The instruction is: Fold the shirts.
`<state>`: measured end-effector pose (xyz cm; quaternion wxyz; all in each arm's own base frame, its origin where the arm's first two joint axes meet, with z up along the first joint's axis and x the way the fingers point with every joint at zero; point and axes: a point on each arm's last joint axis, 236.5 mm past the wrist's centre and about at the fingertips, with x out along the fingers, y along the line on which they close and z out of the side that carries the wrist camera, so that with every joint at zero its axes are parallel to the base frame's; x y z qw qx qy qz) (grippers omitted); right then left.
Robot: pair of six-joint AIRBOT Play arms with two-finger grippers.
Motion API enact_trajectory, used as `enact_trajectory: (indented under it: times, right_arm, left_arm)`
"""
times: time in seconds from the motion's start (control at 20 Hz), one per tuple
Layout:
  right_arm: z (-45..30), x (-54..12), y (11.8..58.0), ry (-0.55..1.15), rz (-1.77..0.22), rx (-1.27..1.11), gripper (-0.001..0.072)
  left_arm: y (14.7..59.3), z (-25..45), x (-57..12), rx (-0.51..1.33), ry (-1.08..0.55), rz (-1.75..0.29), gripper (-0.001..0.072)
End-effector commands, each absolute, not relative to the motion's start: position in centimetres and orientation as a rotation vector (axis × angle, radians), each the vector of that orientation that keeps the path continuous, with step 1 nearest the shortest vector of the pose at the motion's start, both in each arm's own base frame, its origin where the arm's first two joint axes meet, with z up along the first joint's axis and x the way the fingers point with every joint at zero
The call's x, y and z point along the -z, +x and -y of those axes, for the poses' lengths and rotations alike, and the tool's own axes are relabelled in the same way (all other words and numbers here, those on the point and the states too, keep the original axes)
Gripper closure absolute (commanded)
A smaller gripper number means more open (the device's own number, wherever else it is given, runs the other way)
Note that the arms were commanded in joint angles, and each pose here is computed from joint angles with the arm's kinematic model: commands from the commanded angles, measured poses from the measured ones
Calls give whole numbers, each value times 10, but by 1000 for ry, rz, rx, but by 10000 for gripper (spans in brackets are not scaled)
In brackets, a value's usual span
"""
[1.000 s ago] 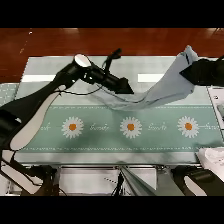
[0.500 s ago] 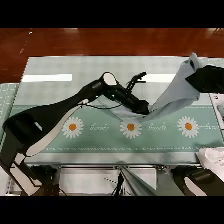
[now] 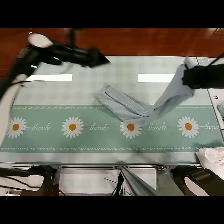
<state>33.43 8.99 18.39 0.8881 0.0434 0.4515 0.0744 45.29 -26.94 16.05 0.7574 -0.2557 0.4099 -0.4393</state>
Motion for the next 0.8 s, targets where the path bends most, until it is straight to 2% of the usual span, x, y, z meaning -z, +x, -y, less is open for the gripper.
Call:
enact_trajectory:
  times: [0.0,0.15,0.25,0.65,0.7,0.75]
  right_arm:
    - [-132,-154,391,185,-919,-248,688]
    - [-188,-120,430,356,-930,-375,688]
    - [-222,-93,442,391,-952,-418,688]
    - [-319,-2,412,407,-1146,-463,685]
    - [-330,3,407,430,-1160,-477,678]
    - [-340,6,403,450,-1170,-490,587]
  left_arm:
    - [457,162,-246,811,-550,-673,687]
    - [429,111,-298,737,-503,-554,686]
    - [411,96,-318,712,-473,-510,685]
    - [386,94,-343,702,-445,-464,685]
    - [386,94,-343,702,-445,-464,685]
    - [387,94,-342,702,-446,-464,685]
